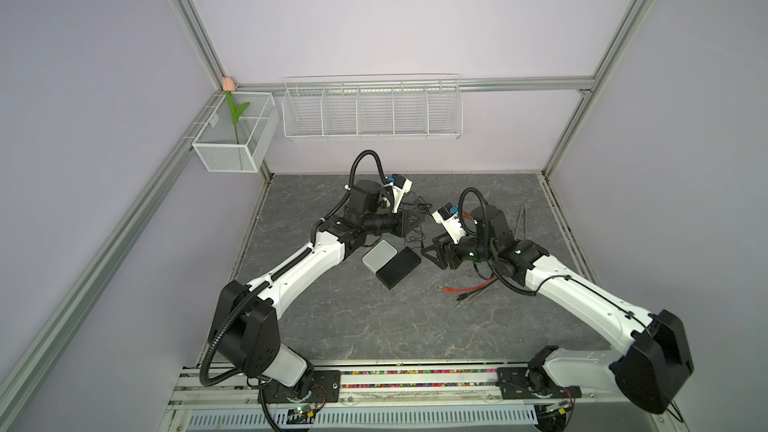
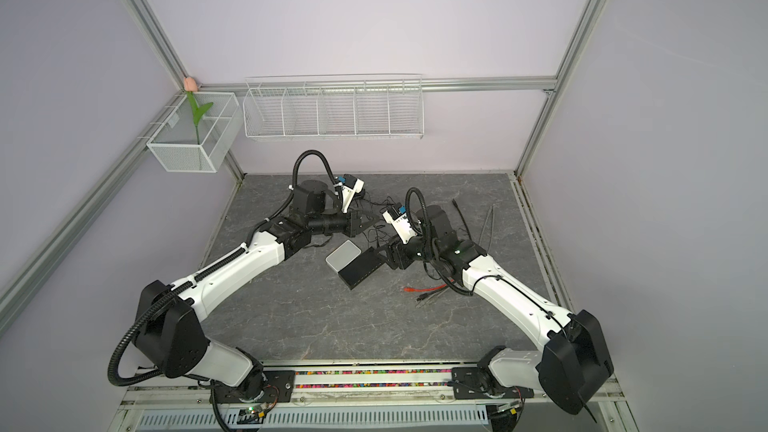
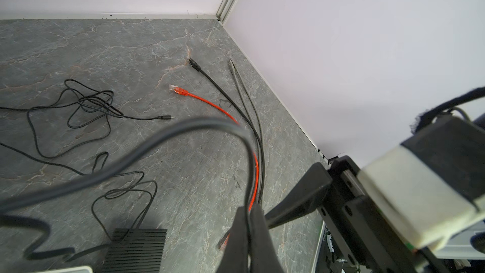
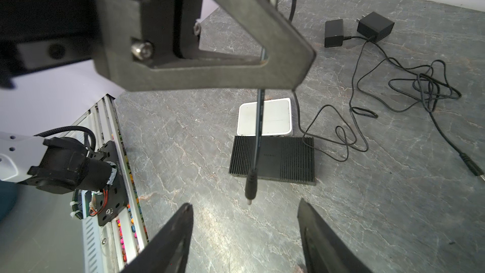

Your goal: Insert the plug into the switch port

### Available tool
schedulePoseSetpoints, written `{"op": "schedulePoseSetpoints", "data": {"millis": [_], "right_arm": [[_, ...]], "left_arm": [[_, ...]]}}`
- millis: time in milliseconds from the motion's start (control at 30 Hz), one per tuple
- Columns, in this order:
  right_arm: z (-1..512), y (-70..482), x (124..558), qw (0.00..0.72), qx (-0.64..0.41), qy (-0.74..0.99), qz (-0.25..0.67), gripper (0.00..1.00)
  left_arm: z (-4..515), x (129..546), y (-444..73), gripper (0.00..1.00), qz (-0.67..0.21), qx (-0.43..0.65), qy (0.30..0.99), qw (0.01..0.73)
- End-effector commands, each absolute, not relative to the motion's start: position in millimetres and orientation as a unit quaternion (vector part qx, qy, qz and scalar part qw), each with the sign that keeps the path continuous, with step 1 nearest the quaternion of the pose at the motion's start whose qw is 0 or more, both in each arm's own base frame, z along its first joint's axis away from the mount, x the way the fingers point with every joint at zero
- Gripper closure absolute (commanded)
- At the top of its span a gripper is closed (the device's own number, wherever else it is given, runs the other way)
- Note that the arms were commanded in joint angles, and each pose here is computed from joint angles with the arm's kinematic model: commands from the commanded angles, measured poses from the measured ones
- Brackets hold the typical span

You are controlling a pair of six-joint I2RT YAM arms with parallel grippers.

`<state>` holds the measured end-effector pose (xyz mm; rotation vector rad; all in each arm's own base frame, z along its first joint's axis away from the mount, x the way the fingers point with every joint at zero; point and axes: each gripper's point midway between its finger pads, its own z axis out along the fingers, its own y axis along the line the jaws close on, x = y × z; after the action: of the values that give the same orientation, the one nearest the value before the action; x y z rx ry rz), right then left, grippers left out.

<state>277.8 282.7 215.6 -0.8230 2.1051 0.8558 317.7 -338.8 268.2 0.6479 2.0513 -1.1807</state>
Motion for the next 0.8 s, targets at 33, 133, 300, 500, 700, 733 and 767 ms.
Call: {"op": "schedulePoseSetpoints", "data": {"millis": [33,133,300,500,700,733,767], "right_arm": [[228.8,293.0,289.0,0.380,-0.341,0.797,0.323,0.44],[229.0,296.7,292.2,0.379,-0.344,0.795,0.325,0.47],[227.6,302.9,295.1,0.369,-0.347,0.796,0.331,0.50],[219.0,307.0,296.0,0.354,-0.352,0.801,0.331,0.63],[219.6,312.6,287.5,0.327,-0.363,0.798,0.354,0.94],[220.4,312.9,287.0,0.326,-0.361,0.798,0.356,0.94],[221.3,313.3,286.1,0.327,-0.360,0.797,0.359,0.94]], "left_arm": [[285.7,318.6,-334.6,1.00,-0.457,0.244,0.778,0.356],[287.0,317.6,-334.4,1.00,-0.459,0.244,0.777,0.356],[290.3,315.9,-331.6,1.00,-0.456,0.244,0.776,0.361],[290.6,314.1,-330.1,1.00,-0.453,0.244,0.777,0.362],[288.3,317.1,-326.6,0.98,-0.449,0.241,0.780,0.363],[287.5,318.9,-325.1,0.96,-0.447,0.239,0.782,0.364],[286.8,320.1,-323.5,0.93,-0.444,0.236,0.784,0.365]]}}
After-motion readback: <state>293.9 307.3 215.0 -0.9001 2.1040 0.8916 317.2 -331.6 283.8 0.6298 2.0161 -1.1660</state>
